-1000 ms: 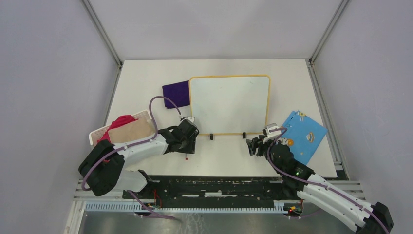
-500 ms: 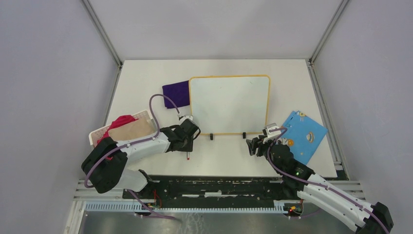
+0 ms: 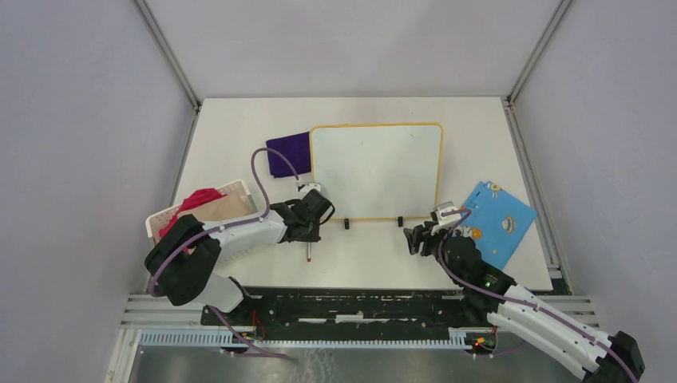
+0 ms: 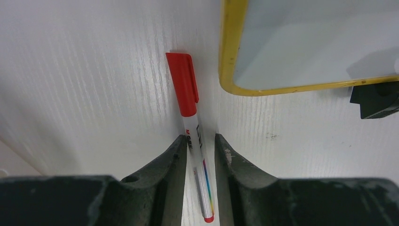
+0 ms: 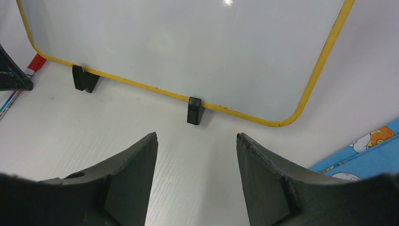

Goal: Write a sentence on the whiteboard
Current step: Adjust the whiteboard marker at the center of the board.

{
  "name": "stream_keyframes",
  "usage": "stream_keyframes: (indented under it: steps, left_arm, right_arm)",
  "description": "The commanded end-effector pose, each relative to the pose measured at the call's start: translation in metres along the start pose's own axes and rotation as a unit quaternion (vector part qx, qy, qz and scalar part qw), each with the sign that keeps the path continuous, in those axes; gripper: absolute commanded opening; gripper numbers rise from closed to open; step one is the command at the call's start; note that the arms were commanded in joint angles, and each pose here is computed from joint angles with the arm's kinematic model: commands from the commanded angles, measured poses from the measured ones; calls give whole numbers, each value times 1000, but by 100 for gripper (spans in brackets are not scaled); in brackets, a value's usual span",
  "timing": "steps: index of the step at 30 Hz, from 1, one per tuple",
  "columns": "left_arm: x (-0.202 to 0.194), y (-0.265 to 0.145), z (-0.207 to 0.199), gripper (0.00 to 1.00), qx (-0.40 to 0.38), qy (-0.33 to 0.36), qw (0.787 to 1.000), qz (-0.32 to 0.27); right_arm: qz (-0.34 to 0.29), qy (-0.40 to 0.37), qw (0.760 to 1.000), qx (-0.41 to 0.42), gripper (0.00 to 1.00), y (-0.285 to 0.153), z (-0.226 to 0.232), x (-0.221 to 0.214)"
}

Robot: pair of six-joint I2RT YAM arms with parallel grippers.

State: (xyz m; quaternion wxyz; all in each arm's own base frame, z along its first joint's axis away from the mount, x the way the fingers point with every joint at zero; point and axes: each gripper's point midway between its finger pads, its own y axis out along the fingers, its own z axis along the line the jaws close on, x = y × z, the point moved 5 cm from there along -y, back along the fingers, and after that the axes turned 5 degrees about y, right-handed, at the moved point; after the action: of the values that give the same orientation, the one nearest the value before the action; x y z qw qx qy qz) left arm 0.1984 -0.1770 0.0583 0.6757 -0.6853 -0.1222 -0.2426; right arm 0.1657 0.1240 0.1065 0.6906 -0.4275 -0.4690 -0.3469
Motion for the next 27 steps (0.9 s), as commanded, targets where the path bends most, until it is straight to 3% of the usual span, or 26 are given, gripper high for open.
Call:
stream_keyframes:
  steps: [1, 18, 22, 27]
  left_arm:
    - [-5, 2, -1, 32, -1, -22, 1000, -1]
    - [-34, -14, 6, 12, -16, -14, 1000, 16]
    - [-34, -18, 1, 20, -20, -13, 1000, 12]
    - [-24, -29, -2, 39, -32, -17, 999, -5]
  right_arm:
    - [-23, 4, 1000, 5, 68, 0, 5, 17]
    - [-16, 1, 1000, 5, 68, 1, 6, 16]
    - [-7, -6, 1000, 9, 67, 2, 7, 14]
    - [29, -29, 999, -14, 66, 8, 7, 16]
